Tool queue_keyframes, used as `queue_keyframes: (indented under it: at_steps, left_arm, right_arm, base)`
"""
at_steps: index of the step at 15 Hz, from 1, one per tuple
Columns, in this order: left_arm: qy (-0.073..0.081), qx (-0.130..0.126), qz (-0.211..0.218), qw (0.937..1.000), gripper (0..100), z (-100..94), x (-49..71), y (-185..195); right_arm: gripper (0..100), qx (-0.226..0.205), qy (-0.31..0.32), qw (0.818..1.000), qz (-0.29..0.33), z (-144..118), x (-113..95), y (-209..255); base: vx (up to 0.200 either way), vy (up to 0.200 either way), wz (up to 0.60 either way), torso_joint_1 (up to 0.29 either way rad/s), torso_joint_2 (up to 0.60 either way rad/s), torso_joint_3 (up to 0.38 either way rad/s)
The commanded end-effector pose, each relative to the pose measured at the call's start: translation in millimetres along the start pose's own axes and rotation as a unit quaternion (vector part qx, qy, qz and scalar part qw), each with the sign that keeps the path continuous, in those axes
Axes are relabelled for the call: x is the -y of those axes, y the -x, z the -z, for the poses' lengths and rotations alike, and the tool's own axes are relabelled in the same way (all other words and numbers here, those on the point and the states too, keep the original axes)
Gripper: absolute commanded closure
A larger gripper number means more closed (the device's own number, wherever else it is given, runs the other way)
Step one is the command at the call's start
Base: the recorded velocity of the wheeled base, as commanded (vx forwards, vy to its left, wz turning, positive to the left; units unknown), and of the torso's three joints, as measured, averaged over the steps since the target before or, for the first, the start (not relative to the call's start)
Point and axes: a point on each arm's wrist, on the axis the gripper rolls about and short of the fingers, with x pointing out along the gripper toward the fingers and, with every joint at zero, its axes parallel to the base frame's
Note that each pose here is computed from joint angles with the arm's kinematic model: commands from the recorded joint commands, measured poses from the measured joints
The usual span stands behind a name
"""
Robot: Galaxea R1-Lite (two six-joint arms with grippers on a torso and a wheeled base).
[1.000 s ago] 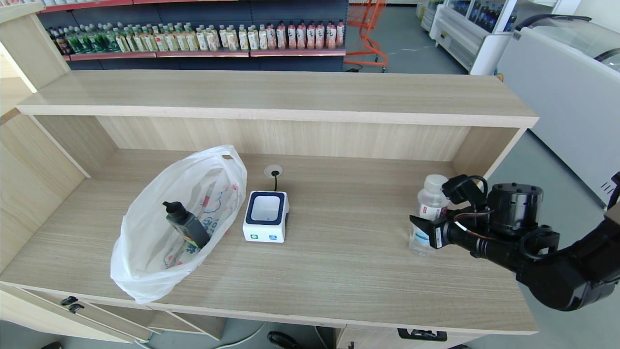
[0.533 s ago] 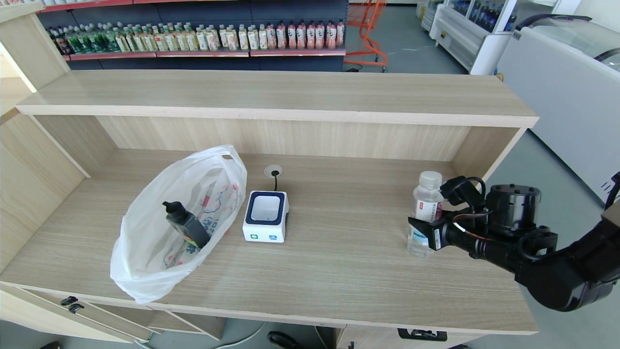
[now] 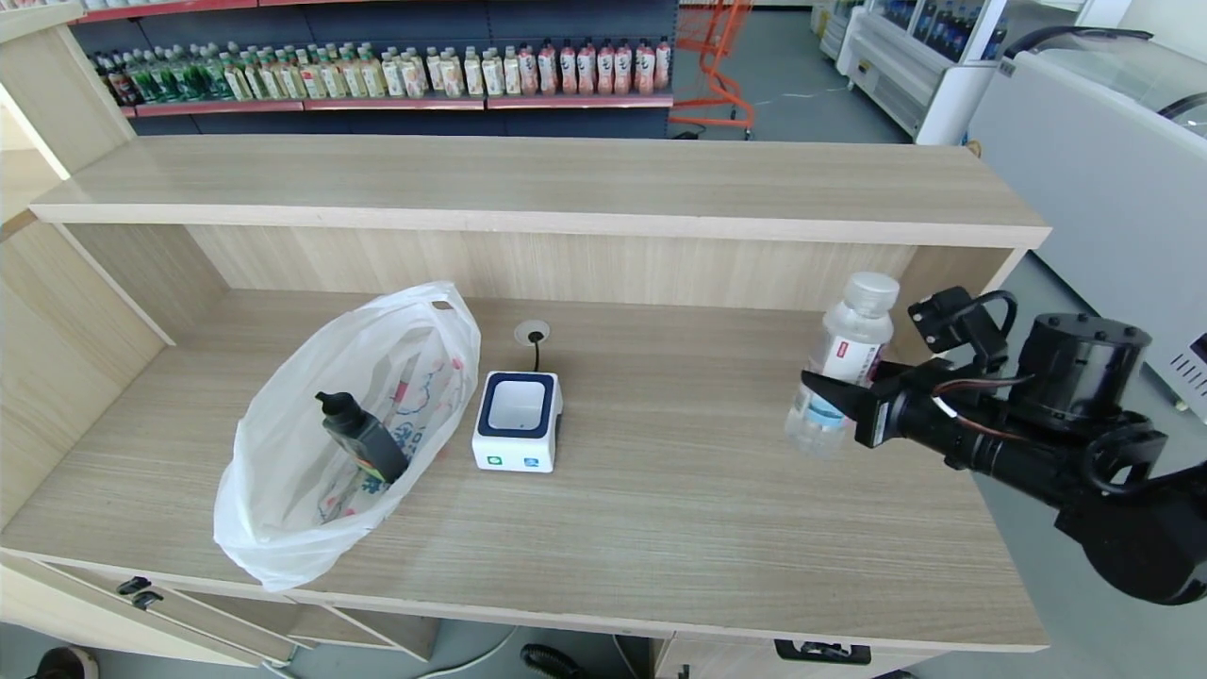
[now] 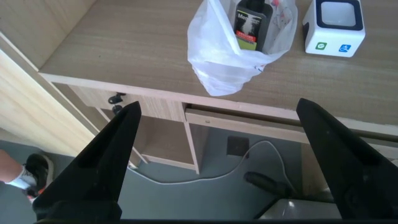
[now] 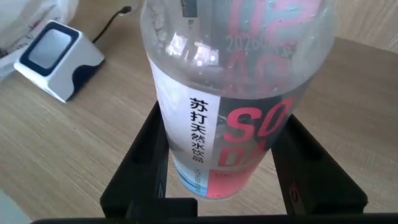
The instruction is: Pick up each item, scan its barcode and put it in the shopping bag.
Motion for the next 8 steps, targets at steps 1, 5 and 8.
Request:
queue_keyframes:
  at_steps: [1,5,8]
  left_arm:
    - [0.000,-0.001,0.000,1.0000,0,0.0,0.0,-0.1]
    - [0.000,-0.001,0.000,1.0000,0,0.0,0.0,-0.1]
    - [0.000,-0.001,0.000,1.0000,0,0.0,0.0,-0.1]
  right_arm:
    - [100,0.060,-0.016,0.996,-0.061,-34.8,-9.0,30.3]
    - [100,0.082,0.004,0.986,-0.149,-46.2,-25.9,66.0]
    - [100,0.072,-0.002,0.978,-0.195,-64.0,-48.7,79.3]
  base:
    - [0.000,0.000,0.00,0.000,0.00,0.000]
    - [0.000,0.000,0.00,0.000,0.00,0.000]
    - [0.000,0.000,0.00,0.000,0.00,0.000]
